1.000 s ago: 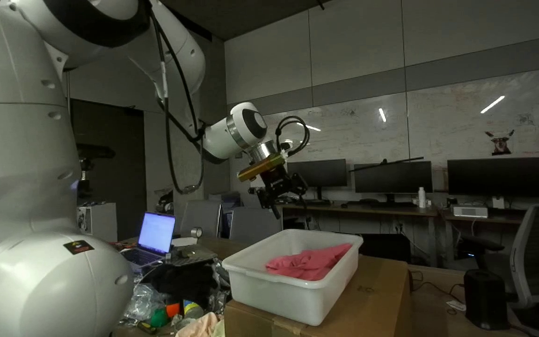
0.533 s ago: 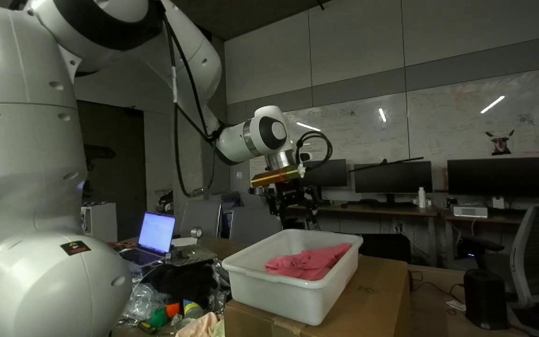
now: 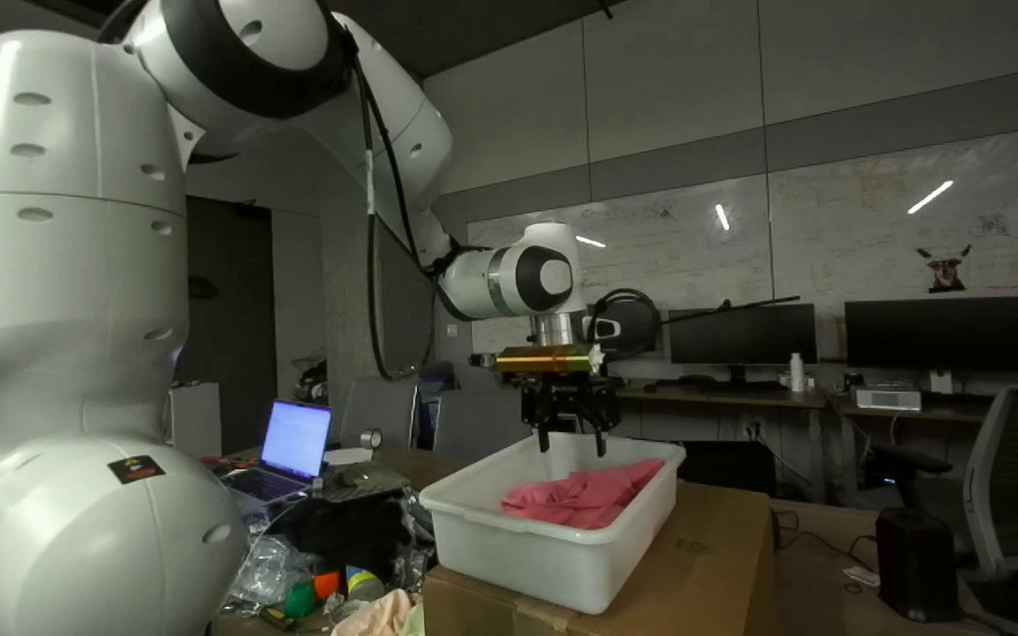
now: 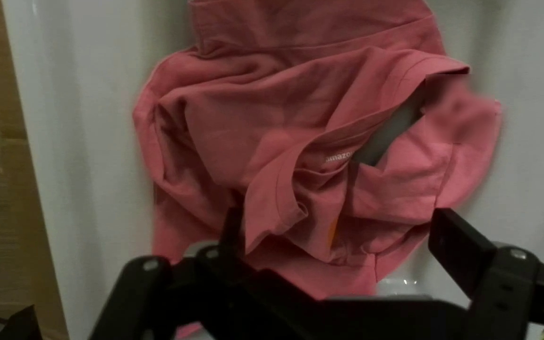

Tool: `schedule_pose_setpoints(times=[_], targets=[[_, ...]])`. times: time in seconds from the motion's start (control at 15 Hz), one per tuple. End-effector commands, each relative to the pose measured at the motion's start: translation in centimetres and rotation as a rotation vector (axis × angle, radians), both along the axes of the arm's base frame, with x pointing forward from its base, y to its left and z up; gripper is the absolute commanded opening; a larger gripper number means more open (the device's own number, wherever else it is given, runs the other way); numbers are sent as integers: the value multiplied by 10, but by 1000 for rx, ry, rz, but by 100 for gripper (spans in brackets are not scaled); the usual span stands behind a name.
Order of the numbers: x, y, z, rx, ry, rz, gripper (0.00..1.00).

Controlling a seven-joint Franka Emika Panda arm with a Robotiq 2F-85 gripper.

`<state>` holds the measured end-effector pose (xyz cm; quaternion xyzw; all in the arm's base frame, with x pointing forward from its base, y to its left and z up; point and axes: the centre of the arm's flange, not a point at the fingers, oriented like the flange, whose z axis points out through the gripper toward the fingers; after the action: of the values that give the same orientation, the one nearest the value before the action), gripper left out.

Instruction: Remove the clothes from the box and put them on the table

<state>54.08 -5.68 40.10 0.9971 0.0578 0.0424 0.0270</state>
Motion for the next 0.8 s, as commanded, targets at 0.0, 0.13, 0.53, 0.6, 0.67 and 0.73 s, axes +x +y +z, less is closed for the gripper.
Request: schedule_pose_setpoints(times=[0.0, 0.13, 0.53, 0.6, 0.67, 0.73], targets=[[24, -7, -8, 35, 24, -7, 100], [30, -6, -18, 37, 41, -15, 100], [42, -12, -41, 44, 87, -30, 100], [43, -15, -45, 50, 93, -34, 100], [43, -18, -49, 55, 100, -42, 100], [43, -20, -54, 62, 106, -49, 100]])
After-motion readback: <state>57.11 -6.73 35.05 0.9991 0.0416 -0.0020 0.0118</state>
